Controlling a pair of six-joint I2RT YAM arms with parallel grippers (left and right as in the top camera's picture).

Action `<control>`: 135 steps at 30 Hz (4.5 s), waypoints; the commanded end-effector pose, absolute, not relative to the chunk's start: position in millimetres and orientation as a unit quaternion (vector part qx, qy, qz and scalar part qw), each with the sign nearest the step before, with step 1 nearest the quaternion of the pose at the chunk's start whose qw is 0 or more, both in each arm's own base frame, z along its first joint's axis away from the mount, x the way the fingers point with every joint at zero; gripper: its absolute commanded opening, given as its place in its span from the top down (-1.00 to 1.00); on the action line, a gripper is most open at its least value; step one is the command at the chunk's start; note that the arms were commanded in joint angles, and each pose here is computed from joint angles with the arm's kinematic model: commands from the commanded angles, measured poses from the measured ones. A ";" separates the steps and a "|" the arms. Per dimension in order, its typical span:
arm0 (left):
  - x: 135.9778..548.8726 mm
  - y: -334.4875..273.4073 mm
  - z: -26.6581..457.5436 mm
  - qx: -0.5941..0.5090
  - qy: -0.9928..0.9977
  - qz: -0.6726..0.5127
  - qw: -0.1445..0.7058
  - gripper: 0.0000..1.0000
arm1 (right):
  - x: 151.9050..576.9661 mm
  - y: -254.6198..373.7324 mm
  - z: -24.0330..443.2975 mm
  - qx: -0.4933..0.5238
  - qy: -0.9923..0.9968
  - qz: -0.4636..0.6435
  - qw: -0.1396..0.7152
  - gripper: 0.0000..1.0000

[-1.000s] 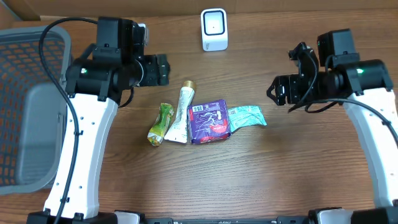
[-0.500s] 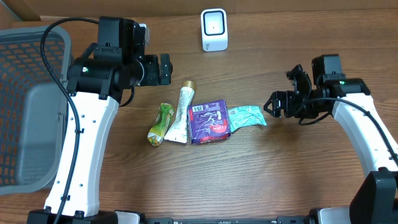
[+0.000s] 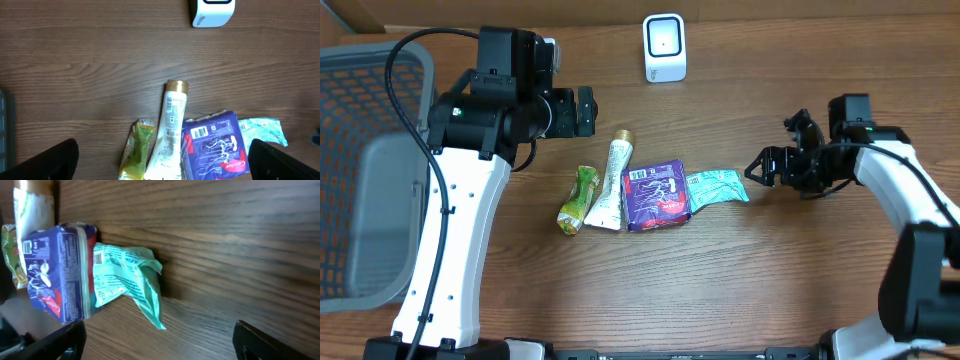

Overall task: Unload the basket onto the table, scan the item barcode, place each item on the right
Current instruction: 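Reach the right gripper to the green-white pouch and grasp it, then lift the pouch with the right gripper and hold it before the scanner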

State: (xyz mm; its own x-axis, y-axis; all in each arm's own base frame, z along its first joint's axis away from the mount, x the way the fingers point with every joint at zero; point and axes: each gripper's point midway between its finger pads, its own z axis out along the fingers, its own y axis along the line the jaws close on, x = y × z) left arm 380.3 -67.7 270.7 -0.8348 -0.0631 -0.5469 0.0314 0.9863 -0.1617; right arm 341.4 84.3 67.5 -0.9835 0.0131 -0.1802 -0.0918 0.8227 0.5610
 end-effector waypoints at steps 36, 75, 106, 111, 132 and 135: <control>381.8 -70.4 272.2 -0.004 0.954 -0.083 0.289 -0.99 | 344.2 129.5 6.0 -0.041 0.914 0.402 0.037 0.03; 381.8 -70.5 272.2 -0.004 0.954 -0.083 0.289 -0.99 | 359.1 147.5 48.3 -0.028 0.891 0.451 0.050 0.93; 381.8 -70.5 272.2 -0.004 0.954 -0.083 0.289 -0.99 | 305.2 113.0 340.8 -0.135 0.817 0.364 0.427 0.93; 381.8 -70.5 272.2 -0.004 0.954 -0.083 0.289 -0.99 | 308.6 111.9 350.8 -0.114 0.817 0.369 0.428 0.93; 381.8 -70.5 272.2 -0.004 0.954 -0.083 0.289 -0.99 | 492.6 143.7 278.4 -0.095 0.887 -0.183 0.413 0.93; 381.8 -70.5 272.2 -0.004 0.954 -0.083 0.289 -0.99 | 521.8 161.8 257.3 -0.147 0.865 -0.227 0.423 0.93</control>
State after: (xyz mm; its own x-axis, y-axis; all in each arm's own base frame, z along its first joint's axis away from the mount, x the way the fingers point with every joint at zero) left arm 380.4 -67.7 270.7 -0.8346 -0.0631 -0.5472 0.0314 0.9863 -0.1617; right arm 506.0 177.9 242.4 -0.6455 -0.3099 -0.6980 -0.1226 0.9442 -0.3059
